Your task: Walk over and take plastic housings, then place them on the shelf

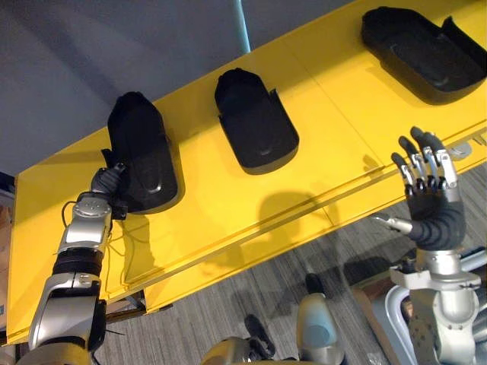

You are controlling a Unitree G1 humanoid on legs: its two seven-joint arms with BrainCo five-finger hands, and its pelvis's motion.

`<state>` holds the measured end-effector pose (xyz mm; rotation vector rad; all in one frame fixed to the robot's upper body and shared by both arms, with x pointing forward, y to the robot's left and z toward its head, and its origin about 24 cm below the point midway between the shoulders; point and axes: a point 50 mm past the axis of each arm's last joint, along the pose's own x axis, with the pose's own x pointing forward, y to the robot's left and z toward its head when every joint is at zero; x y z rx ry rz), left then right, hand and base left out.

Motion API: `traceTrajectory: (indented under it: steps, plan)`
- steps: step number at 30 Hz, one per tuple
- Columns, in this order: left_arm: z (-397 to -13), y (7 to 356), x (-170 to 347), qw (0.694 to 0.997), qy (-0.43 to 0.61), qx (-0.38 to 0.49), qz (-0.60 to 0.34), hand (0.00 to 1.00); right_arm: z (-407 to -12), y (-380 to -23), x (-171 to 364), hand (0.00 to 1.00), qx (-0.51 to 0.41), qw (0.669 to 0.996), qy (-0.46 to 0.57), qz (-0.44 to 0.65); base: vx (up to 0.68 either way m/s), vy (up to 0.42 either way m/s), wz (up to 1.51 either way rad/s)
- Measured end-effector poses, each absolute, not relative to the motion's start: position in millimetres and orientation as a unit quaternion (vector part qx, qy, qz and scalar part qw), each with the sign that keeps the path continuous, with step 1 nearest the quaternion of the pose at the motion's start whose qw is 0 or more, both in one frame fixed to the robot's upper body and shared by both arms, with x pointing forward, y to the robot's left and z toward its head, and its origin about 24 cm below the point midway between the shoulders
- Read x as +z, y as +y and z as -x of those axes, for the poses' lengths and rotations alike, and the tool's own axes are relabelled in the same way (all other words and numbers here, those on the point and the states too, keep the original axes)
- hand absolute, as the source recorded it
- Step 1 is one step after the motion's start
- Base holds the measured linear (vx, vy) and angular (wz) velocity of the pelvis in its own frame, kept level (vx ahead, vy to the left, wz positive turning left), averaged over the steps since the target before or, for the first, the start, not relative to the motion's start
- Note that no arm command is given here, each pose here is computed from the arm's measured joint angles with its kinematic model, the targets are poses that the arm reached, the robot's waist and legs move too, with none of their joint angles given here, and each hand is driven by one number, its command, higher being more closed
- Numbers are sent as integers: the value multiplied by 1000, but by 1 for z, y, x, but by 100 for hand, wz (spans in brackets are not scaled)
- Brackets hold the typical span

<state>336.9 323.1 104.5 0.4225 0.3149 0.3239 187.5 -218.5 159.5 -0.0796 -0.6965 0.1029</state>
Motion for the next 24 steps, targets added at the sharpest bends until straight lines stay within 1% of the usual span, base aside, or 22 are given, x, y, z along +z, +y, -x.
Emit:
traceTrajectory:
  steps: [4,13,24]
  plan:
    - [-332,334,104,947,182,162,-210,100,-188,-215,157,0,56,939,-336,33,0,0,0]
    - [-329,337,99,945,198,165,-200,100,-188,-215,157,0,55,940,-334,32,0,0,0]
    - [-321,344,90,952,187,196,-141,100,-191,-217,166,0,79,933,-350,36,1,-1,-1]
